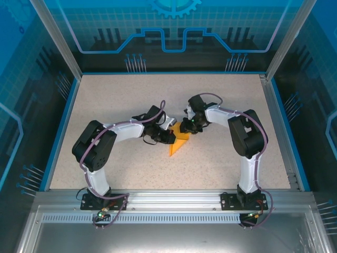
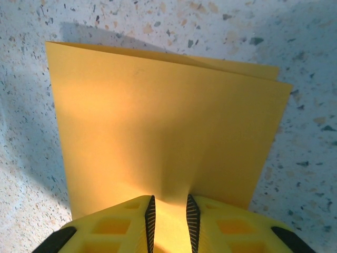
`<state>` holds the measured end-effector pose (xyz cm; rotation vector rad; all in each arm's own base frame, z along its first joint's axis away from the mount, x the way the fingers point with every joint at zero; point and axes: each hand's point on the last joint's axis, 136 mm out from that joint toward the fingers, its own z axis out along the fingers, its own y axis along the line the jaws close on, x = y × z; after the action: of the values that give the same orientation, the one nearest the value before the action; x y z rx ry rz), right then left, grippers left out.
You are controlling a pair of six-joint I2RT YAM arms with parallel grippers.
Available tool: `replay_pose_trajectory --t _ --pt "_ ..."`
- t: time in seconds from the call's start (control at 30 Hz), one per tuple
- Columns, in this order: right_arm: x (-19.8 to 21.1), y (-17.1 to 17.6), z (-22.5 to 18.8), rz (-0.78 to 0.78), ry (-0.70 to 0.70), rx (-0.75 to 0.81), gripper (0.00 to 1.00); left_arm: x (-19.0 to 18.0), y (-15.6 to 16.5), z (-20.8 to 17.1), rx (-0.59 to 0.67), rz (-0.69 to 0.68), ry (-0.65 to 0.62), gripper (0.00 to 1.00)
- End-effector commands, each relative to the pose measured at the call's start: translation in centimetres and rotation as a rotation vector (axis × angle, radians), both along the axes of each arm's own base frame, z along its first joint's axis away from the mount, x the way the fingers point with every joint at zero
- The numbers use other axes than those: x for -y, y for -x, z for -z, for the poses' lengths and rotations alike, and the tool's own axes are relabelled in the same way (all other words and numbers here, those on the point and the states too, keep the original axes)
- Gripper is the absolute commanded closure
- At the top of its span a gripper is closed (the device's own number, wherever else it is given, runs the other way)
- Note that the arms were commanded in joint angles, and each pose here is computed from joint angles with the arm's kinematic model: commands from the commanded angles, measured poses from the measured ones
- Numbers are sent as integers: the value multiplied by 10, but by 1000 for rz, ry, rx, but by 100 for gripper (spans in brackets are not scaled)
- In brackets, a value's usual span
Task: Fold a paper plane with a square sheet of paper (pick it up from the middle)
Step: Third fold the triangle at the center of the table.
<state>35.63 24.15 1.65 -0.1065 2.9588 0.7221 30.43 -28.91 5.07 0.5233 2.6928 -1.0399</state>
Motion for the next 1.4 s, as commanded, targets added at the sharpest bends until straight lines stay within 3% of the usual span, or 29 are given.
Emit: replay_pose_trajectory --t 0.0,1.37 --pt "4 15 15 -20 51 -66 73 -4 -7 4 -15 -21 -32 95" --pt "4 17 13 -2 50 -75 73 -13 -16 20 -35 -53 -130 96"
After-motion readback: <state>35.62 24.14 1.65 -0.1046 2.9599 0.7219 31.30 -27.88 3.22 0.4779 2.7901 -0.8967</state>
